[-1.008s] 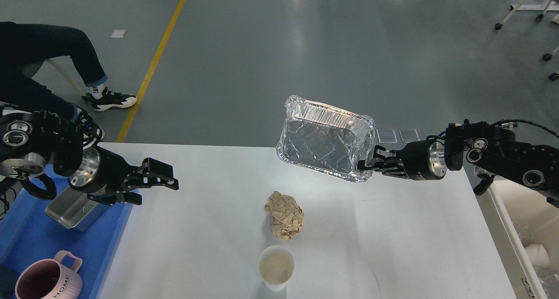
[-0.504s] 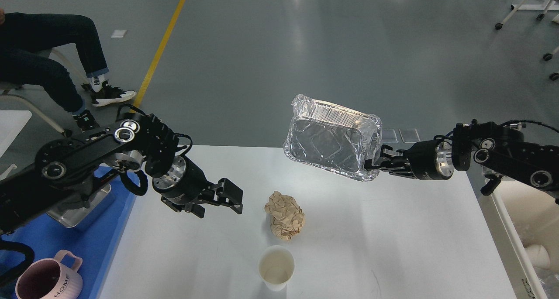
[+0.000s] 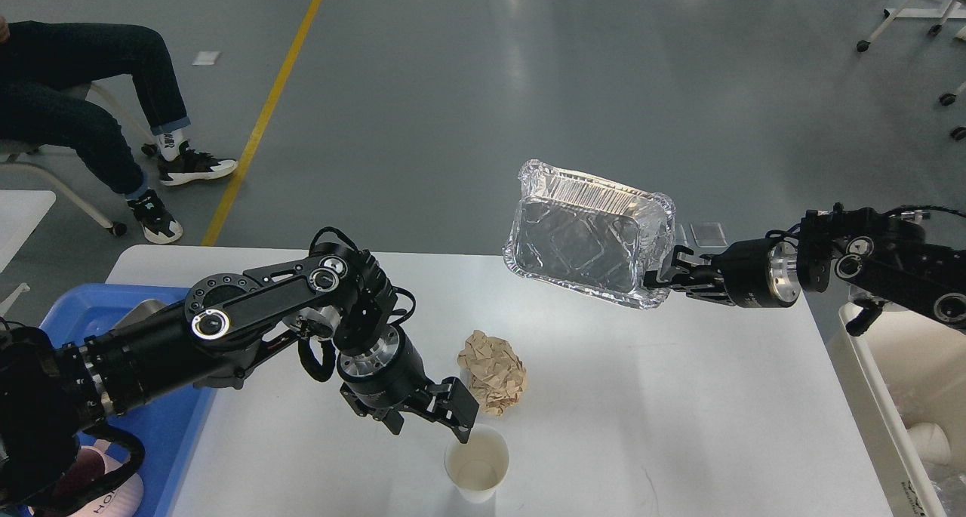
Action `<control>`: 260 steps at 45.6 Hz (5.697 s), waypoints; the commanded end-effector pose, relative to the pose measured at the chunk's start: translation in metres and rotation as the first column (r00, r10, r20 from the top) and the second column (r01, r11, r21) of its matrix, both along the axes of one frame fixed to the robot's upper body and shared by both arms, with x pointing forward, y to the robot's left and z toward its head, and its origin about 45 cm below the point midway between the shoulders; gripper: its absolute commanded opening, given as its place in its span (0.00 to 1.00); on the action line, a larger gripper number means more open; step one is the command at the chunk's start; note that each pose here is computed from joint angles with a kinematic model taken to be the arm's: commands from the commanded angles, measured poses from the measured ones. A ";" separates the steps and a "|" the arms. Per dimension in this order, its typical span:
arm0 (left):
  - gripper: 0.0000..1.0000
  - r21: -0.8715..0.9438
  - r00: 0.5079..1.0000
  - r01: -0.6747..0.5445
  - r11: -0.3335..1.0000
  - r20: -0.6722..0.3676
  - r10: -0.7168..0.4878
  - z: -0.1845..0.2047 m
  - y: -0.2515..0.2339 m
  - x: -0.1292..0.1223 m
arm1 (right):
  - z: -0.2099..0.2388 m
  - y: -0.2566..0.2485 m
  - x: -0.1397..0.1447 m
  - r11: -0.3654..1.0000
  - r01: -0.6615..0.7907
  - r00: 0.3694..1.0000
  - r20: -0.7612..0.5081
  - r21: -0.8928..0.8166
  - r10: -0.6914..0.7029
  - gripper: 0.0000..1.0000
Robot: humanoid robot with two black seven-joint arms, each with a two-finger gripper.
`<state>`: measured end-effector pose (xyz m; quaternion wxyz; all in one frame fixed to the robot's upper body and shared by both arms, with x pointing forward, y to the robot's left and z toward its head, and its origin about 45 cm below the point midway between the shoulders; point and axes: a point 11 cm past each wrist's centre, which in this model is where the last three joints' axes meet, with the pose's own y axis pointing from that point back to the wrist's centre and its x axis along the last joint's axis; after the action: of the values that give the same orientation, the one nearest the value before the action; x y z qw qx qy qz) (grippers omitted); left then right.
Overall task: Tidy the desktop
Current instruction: 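Reach the left gripper down and grasp the white paper cup, then lift the paper cup and lower it into the held foil tray, then release the cup and raise the left gripper away from the tray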
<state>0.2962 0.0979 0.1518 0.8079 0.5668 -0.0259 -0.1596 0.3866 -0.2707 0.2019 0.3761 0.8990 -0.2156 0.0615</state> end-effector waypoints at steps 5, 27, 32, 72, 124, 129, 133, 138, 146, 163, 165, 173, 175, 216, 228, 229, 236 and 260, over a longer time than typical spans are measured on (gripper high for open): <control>0.97 0.085 0.998 0.043 0.995 0.044 -0.047 -0.018 0.004 -0.003 | 0.000 0.000 0.000 1.000 0.004 1.000 0.000 0.002 -0.004 0.00; 0.00 0.120 0.983 0.052 0.991 0.169 -0.072 -0.035 -0.014 0.001 | 0.007 -0.007 0.003 1.000 0.023 1.000 0.013 0.010 -0.023 0.00; 0.00 0.137 0.977 0.051 0.989 0.199 -0.078 -0.033 -0.012 0.006 | 0.006 -0.010 0.002 1.000 0.028 1.000 0.012 0.008 -0.028 0.00; 0.00 -0.202 0.814 -0.357 0.912 0.412 0.410 0.128 0.132 0.114 | -0.009 -0.012 -0.009 1.000 0.013 0.999 -0.037 -0.012 -0.013 0.00; 0.00 -0.403 0.869 -0.187 0.896 0.357 0.342 0.208 -0.045 0.144 | -0.016 0.106 -0.031 0.954 -0.296 0.951 -0.071 0.056 0.299 0.00; 0.00 -0.367 0.883 -0.163 0.916 0.359 0.301 0.198 -0.058 0.137 | -0.019 0.106 -0.028 0.956 -0.289 0.954 -0.073 0.049 0.292 0.00; 0.00 -0.345 0.887 -0.158 0.925 0.362 0.286 0.194 -0.060 0.134 | -0.019 0.107 -0.027 0.957 -0.287 0.954 -0.071 0.050 0.290 0.00; 0.00 -0.294 0.892 -0.151 0.944 0.372 0.258 0.183 -0.060 0.132 | -0.020 0.106 -0.027 0.957 -0.285 0.955 -0.071 0.045 0.288 0.00; 0.00 -0.237 0.903 -0.142 0.961 0.367 0.224 0.163 -0.058 0.126 | -0.019 0.101 -0.020 0.963 -0.267 0.961 -0.064 0.036 0.269 0.00; 0.00 -0.167 0.911 -0.135 0.977 0.368 0.189 0.143 -0.053 0.122 | -0.020 0.100 -0.018 0.965 -0.259 0.963 -0.064 0.033 0.261 0.00; 0.00 -0.160 0.911 -0.135 0.978 0.367 0.186 0.141 -0.053 0.121 | -0.020 0.100 -0.018 0.966 -0.258 0.964 -0.063 0.035 0.259 0.00; 0.00 -0.147 0.917 -0.147 0.978 0.351 0.190 0.128 -0.048 0.119 | -0.017 0.100 -0.017 0.967 -0.252 0.965 -0.060 0.042 0.254 0.00; 0.01 -0.147 0.918 -0.148 0.978 0.346 0.191 0.126 -0.048 0.118 | -0.016 0.100 -0.017 0.967 -0.251 0.966 -0.058 0.044 0.254 0.00; 0.99 -0.320 0.879 -0.219 0.922 0.344 0.329 0.181 -0.032 0.142 | -0.015 0.087 -0.019 0.972 -0.233 0.970 -0.063 0.043 0.235 0.00; 0.99 -0.413 0.865 -0.323 0.852 0.237 0.443 0.184 0.013 0.150 | -0.013 0.089 -0.018 0.971 -0.236 0.970 -0.058 0.041 0.238 0.00; 0.99 -0.422 0.864 -0.333 0.843 0.222 0.452 0.184 0.016 0.150 | -0.013 0.088 -0.017 0.971 -0.234 0.970 -0.057 0.040 0.237 0.00; 0.99 -0.438 0.847 -0.413 0.799 0.139 0.513 0.171 0.048 0.150 | -0.014 0.085 -0.018 0.973 -0.228 0.971 -0.060 0.038 0.230 0.00; 0.99 -0.861 0.473 -0.445 0.244 0.005 0.881 0.168 0.108 0.190 | -0.015 0.073 -0.017 0.978 -0.207 0.976 -0.065 0.029 0.208 0.00</control>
<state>0.4727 0.1899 0.3174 0.9356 0.1579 0.0178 0.3153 0.3677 -0.1917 0.1853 0.3627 0.9238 -0.1025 0.0675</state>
